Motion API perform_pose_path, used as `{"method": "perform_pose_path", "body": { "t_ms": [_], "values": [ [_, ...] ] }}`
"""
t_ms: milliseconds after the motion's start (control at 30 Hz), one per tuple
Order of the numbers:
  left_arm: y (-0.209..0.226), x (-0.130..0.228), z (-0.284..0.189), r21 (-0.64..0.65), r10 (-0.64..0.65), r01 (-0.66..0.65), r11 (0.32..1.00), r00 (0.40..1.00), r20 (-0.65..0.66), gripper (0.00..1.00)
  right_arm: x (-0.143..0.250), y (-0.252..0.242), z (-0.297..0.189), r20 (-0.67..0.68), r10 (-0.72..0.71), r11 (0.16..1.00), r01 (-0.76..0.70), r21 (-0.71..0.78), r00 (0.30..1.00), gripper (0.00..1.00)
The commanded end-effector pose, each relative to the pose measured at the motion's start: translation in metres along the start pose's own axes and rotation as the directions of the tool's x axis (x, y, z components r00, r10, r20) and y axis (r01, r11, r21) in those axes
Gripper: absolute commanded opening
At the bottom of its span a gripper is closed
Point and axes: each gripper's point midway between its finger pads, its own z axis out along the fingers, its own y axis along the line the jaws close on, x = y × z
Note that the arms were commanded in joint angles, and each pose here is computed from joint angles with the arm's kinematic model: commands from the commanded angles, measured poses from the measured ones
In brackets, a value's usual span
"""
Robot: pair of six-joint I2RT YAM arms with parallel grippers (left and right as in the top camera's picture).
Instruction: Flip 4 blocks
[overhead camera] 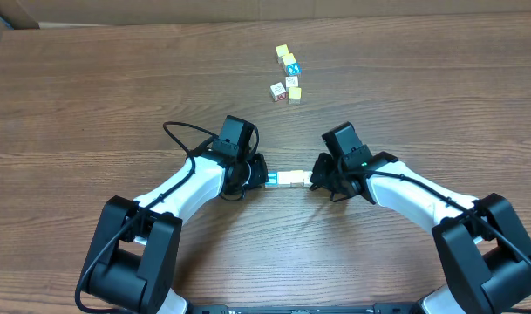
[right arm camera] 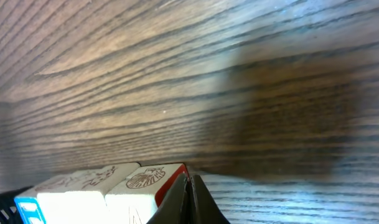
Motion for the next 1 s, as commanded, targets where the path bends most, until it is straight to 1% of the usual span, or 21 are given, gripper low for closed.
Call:
{"method": "perform_pose_path", "body": {
  "t_ms": [0,300,600,833,967],
  "values": [
    [-0.002,0.004,0.004,0.011,0.027,-0.027,1.000,1.000,-0.013,0.04,0.014,0.015,0.002,-0.032,-0.026,0.999,0.025,-0.044,0.999,0.04],
    [0.001,-0.002,0.004,-0.009,0.033,-0.033,0.999,0.999,0.017,0.04,0.024,0.022,0.003,-0.047,-0.001,0.999,-0.001,-0.048,0.999,0.04],
    [-0.005,-0.009,0.003,0.009,0.040,-0.040,0.999,0.998,0.043,0.04,0.036,0.029,0.004,-0.071,0.096,0.994,-0.099,-0.047,0.993,0.04],
    [-0.008,-0.014,0.003,0.020,0.053,-0.054,0.998,0.996,0.066,0.04,0.050,0.037,0.004,-0.123,0.159,0.984,-0.167,-0.059,0.980,0.04],
    [-0.011,-0.018,0.003,0.027,0.064,-0.067,0.997,0.994,0.085,0.04,0.052,0.038,0.004,-0.130,0.224,0.971,-0.232,-0.051,0.966,0.04]
  ]
}}
